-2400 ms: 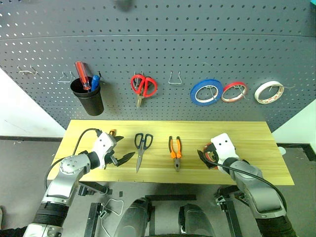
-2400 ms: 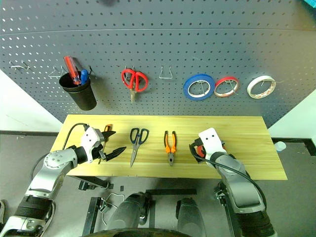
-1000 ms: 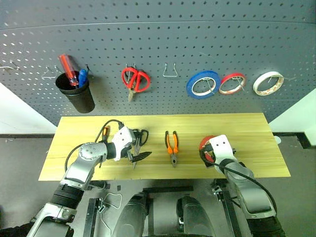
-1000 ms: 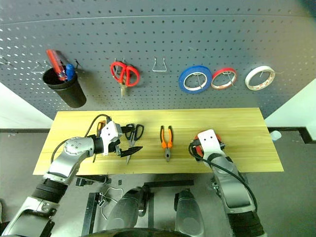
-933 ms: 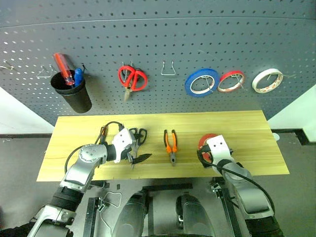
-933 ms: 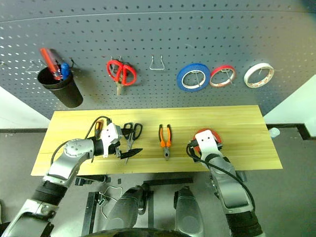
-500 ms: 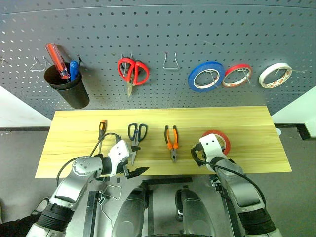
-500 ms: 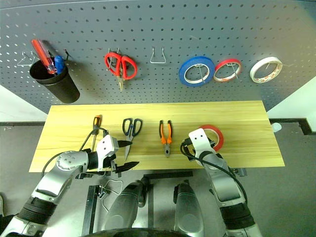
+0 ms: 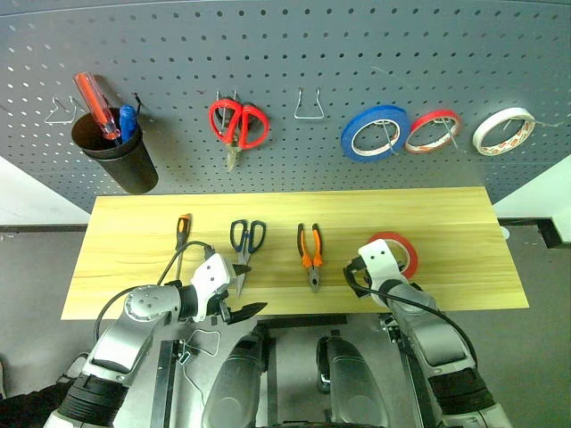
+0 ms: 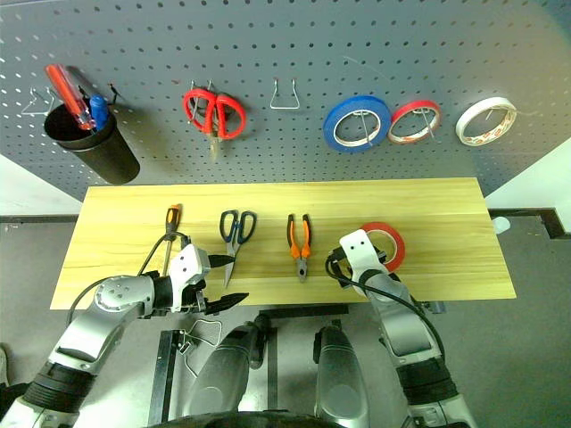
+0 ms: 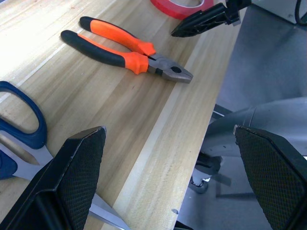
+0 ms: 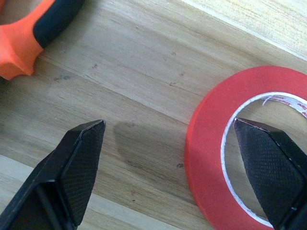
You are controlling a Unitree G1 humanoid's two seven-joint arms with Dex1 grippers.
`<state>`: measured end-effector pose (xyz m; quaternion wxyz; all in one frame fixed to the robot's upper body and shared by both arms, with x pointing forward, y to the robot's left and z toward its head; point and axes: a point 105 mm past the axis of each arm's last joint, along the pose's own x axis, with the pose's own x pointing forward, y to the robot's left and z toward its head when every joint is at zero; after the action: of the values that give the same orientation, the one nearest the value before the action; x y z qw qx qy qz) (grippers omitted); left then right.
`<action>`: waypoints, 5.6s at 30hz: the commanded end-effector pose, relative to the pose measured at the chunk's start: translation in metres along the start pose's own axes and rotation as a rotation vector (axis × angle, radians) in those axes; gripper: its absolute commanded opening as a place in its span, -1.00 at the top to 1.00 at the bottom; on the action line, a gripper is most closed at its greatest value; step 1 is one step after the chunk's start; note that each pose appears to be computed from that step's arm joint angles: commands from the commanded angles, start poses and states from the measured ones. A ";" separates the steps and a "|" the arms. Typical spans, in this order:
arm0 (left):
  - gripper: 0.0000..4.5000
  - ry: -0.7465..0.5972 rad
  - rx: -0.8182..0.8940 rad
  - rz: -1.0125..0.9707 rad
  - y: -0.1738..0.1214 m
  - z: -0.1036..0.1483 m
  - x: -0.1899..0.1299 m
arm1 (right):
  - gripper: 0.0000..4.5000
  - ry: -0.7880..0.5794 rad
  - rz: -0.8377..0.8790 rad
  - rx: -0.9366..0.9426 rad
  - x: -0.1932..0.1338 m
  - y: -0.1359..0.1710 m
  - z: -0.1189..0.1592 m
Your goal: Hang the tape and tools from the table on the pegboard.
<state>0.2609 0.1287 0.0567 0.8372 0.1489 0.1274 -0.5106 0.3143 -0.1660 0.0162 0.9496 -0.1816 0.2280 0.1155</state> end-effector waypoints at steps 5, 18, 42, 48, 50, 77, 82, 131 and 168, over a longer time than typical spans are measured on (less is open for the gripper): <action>-0.98 -0.029 0.017 -0.004 -0.002 0.010 -0.003 | -1.00 0.017 -0.055 0.005 0.001 -0.011 -0.001; -0.98 -0.028 0.016 -0.003 -0.004 0.011 -0.005 | -1.00 0.183 -0.068 0.043 0.004 -0.026 -0.022; -0.98 -0.034 0.018 0.010 -0.004 0.013 -0.006 | -1.00 0.298 0.137 0.096 -0.007 0.001 -0.046; -0.98 -0.032 0.021 0.016 -0.003 0.013 -0.007 | -1.00 0.298 0.121 0.092 -0.006 -0.006 -0.048; -0.98 -0.032 0.021 0.016 -0.003 0.013 -0.007 | -1.00 0.296 0.118 0.092 -0.006 -0.007 -0.047; -1.00 -0.396 0.036 0.107 0.012 0.087 -0.027 | 0.70 0.273 0.072 0.083 -0.005 -0.022 -0.043; -1.00 -0.245 -0.007 0.083 0.005 0.054 -0.026 | 0.70 0.273 0.071 0.083 -0.005 -0.022 -0.043; -1.00 -0.237 -0.037 0.087 -0.013 0.030 -0.044 | 0.70 0.270 0.058 0.076 -0.006 -0.031 -0.042; -1.00 -0.320 0.071 0.088 -0.012 0.011 -0.037 | 0.70 0.255 0.031 0.081 -0.012 -0.042 -0.041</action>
<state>0.2377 0.1509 0.0787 0.8673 0.0929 -0.0219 -0.4886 0.3154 -0.2034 0.0189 0.9294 -0.1550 0.3112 0.1238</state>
